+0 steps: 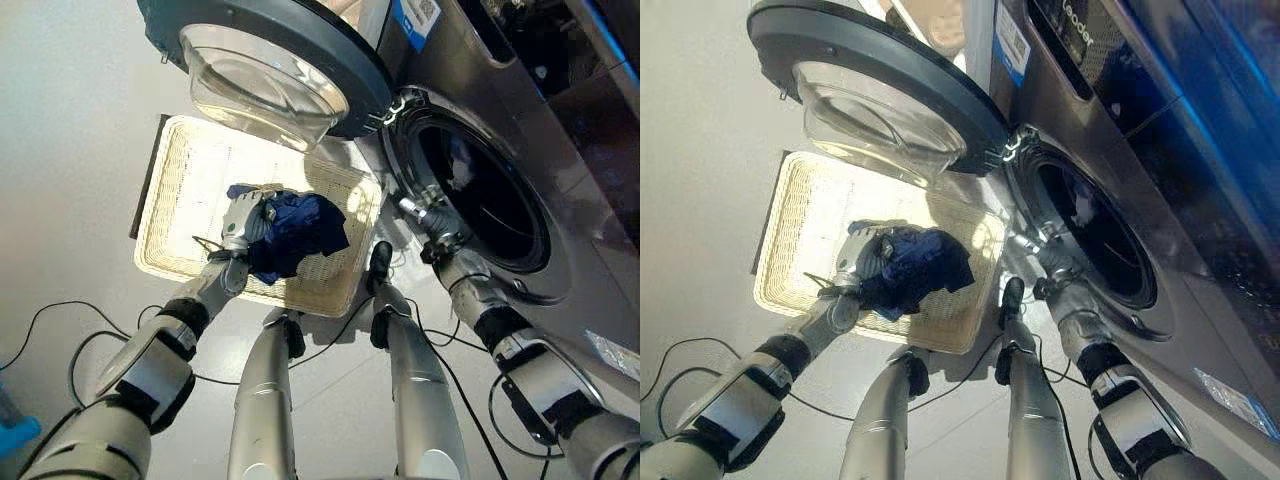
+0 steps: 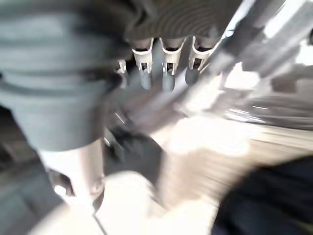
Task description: Put the clothes into the washing machine.
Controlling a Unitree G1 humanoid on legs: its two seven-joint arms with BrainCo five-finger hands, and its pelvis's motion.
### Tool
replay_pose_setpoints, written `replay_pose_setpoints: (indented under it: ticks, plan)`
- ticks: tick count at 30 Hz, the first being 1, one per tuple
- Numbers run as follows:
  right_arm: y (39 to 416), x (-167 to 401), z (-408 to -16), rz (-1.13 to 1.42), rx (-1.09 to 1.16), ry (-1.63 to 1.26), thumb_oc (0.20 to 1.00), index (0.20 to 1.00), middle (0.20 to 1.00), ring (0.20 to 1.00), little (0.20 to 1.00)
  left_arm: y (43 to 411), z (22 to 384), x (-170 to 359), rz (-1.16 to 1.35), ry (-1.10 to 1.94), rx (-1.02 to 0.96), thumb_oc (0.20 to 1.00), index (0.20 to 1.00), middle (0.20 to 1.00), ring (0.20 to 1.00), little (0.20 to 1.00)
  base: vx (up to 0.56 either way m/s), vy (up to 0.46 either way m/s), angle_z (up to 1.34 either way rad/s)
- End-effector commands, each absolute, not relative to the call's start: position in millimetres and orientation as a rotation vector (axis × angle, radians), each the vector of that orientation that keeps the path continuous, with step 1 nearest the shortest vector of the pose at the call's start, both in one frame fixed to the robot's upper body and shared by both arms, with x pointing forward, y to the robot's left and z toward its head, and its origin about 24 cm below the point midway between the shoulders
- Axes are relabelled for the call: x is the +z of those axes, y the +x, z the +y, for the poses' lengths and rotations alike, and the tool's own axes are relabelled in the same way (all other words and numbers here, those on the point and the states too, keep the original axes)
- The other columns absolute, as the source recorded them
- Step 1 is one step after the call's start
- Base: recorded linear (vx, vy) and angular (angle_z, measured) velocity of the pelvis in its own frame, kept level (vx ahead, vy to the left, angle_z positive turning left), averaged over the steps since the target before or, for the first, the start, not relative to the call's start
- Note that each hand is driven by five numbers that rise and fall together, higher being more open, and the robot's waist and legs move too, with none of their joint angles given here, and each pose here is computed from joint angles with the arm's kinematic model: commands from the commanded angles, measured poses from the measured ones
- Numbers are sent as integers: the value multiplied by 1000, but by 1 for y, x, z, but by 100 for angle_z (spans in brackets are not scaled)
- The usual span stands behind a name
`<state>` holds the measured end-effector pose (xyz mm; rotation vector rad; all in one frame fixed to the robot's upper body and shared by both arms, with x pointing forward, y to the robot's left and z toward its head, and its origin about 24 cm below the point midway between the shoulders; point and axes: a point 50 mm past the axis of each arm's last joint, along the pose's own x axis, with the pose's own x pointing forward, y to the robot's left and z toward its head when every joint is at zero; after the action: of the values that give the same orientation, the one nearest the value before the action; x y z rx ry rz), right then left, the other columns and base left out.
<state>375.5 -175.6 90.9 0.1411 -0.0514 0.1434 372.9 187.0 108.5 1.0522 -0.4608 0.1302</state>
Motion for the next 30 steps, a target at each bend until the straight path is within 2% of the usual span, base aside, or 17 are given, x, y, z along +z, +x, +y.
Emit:
replay_pose_setpoints:
  ticks: [1,3,4,5,6,8,15,30]
  plan:
    - [377,107,-185,-103,184,1,1000,1000,1000,1000,1000,374,184,130,-549,909,162,200,200,200,200,200,0,0,0]
    - [377,107,-185,-103,184,1,1000,1000,1000,1000,1000,374,184,130,-549,909,162,200,200,200,200,200,6,-26,1]
    - [373,94,-182,-42,264,-335,1000,1000,1000,1000,1000,373,182,136,-528,680,172,200,200,200,200,200,12,-52,1]
    - [373,94,-182,-42,264,-335,1000,1000,1000,1000,1000,373,182,136,-528,680,172,200,200,200,200,200,20,-107,6]
    - [373,99,-173,-140,282,-721,1000,1000,1000,1000,1000,372,176,139,-496,476,142,200,200,200,200,200,15,-83,11]
    - [374,117,-158,-284,284,-904,1000,1000,1000,1000,1000,371,165,139,-472,318,91,200,200,200,200,200,14,-85,21]
    - [368,146,-134,-507,324,-958,1000,1000,1000,1000,1000,360,147,140,-512,126,-1,200,200,200,200,200,2,-12,6]
    - [384,147,-140,-332,355,-922,1000,1000,1000,1000,1000,355,125,157,-525,-9,-293,200,200,200,200,200,2,-8,2]
